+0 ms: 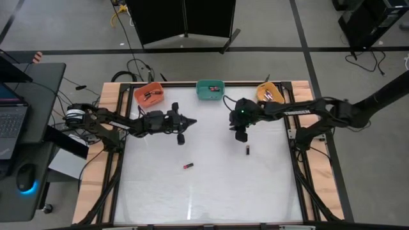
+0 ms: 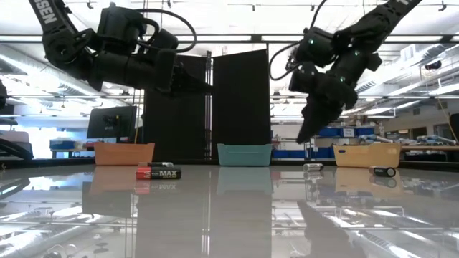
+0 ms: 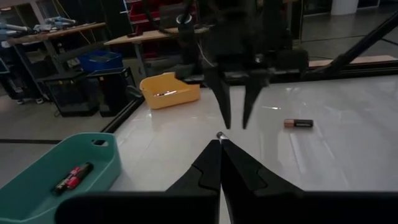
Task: Sort batteries
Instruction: Put the silver battery into the yellow bin
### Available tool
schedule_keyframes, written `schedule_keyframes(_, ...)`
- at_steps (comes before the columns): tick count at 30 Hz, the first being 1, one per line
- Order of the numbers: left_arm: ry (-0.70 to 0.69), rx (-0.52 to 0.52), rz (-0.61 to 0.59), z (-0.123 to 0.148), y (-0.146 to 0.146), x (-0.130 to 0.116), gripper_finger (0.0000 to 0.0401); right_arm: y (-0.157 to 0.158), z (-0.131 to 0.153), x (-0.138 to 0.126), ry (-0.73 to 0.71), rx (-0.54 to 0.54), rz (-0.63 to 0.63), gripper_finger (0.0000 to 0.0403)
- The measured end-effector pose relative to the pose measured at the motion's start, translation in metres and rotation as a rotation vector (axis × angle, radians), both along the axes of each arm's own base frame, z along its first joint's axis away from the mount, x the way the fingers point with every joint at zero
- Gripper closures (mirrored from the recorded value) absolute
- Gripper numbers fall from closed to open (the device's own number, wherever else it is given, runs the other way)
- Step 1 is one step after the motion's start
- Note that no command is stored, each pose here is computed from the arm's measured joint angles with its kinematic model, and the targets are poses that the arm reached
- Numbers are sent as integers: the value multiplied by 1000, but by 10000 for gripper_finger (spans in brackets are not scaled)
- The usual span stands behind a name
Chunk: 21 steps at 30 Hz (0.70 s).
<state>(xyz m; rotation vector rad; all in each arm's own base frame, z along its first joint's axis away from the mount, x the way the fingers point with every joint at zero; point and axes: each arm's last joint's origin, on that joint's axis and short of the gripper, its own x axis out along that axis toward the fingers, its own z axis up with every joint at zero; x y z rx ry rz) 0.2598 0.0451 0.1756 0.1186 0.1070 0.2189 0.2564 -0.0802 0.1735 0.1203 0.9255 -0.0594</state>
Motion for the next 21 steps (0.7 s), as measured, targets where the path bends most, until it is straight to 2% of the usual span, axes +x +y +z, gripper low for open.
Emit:
schedule_keyframes(5, 0, 0, 5, 0, 4, -1, 387, 1, -12, 0, 86, -34, 26, 239)
schedule_keyframes(10, 11, -3, 1, -1, 5, -1, 387, 1, -25, 1, 178, -92, 12, 210)
schedule_keyframes(15, 33, -7, 1, -3, 5, -1, 387, 2, -32, 4, 250, -143, 76, 208)
schedule_keyframes(21, 49, -12, 2, -5, 5, -1, 387, -1, -37, 10, 304, -169, 98, 223)
